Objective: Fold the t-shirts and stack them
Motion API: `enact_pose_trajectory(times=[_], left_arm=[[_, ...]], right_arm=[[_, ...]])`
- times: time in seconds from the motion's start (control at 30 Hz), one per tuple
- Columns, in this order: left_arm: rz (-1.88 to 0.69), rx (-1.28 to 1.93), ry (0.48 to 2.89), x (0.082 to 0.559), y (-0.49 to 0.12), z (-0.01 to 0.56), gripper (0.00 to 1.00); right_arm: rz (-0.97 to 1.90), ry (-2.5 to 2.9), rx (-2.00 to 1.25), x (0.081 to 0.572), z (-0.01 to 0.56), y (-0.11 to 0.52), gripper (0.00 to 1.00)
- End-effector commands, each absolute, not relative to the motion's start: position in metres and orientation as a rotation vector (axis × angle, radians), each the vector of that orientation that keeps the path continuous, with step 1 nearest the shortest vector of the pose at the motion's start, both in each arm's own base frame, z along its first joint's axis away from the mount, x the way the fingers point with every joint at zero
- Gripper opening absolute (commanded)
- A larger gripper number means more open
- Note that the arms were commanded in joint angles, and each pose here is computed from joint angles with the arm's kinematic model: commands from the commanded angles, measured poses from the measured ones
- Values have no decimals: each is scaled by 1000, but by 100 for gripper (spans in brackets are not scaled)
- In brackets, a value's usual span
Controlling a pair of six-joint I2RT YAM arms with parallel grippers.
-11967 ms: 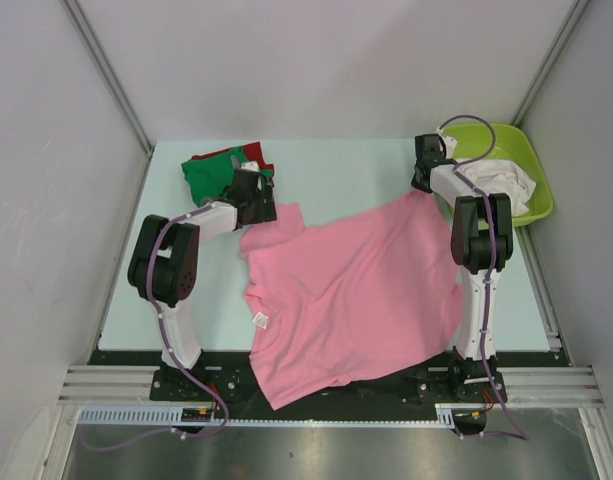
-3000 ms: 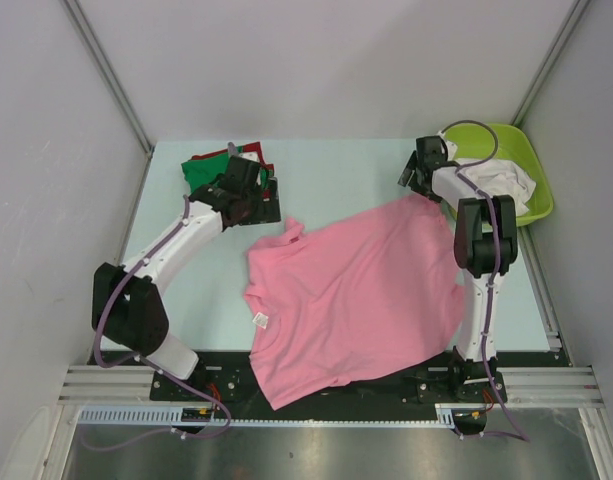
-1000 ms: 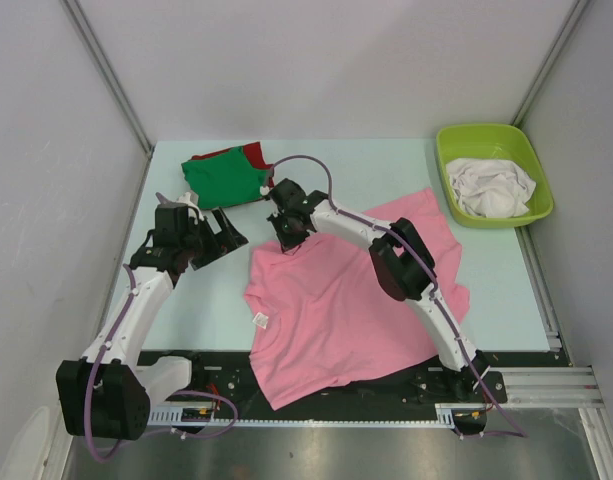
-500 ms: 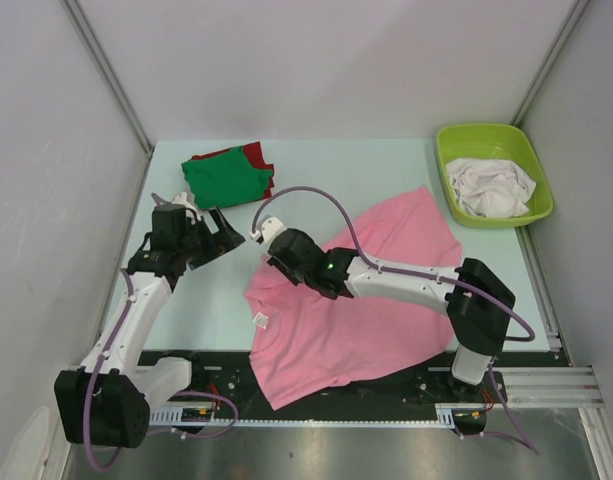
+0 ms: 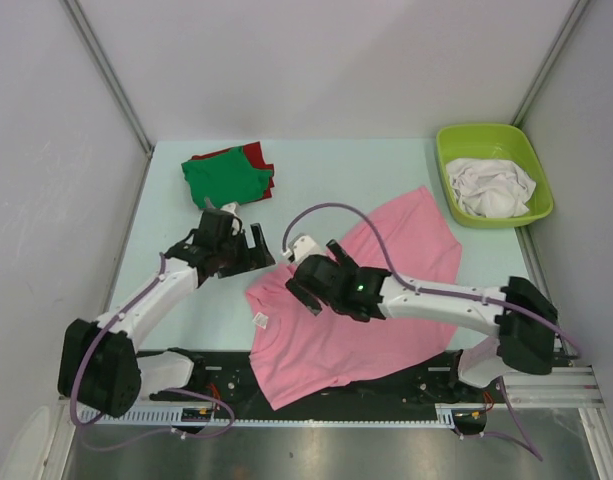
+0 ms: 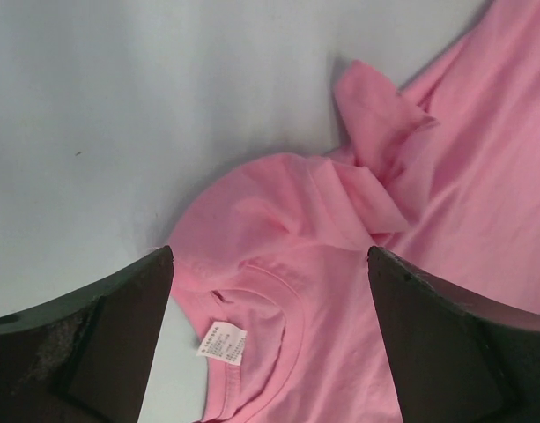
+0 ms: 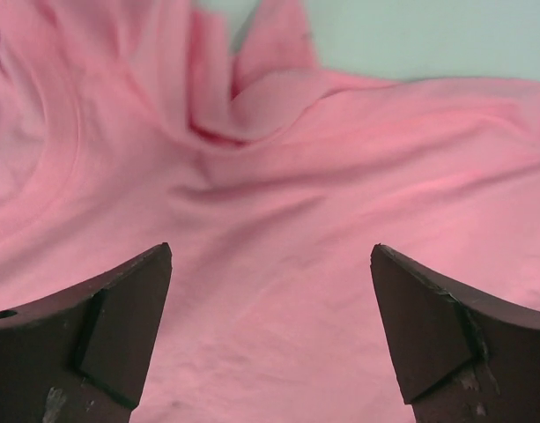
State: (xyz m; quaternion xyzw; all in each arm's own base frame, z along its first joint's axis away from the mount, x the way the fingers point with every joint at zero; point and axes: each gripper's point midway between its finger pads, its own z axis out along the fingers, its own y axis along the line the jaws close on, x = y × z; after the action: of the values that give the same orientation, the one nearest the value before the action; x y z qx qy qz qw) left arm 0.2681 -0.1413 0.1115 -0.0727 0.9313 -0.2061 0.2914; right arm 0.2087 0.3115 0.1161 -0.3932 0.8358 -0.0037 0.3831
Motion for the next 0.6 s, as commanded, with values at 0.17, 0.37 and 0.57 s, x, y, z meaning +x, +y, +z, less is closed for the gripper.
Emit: enact_pose_trajectory(times=[0.17, 0.37, 0.57], left_arm=[[-394, -129, 2545, 333, -158, 99, 89], [-460, 39, 2535, 366, -190, 95, 84], [-580, 104, 2623, 355, -210, 62, 70]], right_arm=[[68, 2042, -423, 264, 195, 275, 100], [120, 2077, -417, 259, 178, 275, 100], [136, 2102, -398, 255, 167, 264, 100]])
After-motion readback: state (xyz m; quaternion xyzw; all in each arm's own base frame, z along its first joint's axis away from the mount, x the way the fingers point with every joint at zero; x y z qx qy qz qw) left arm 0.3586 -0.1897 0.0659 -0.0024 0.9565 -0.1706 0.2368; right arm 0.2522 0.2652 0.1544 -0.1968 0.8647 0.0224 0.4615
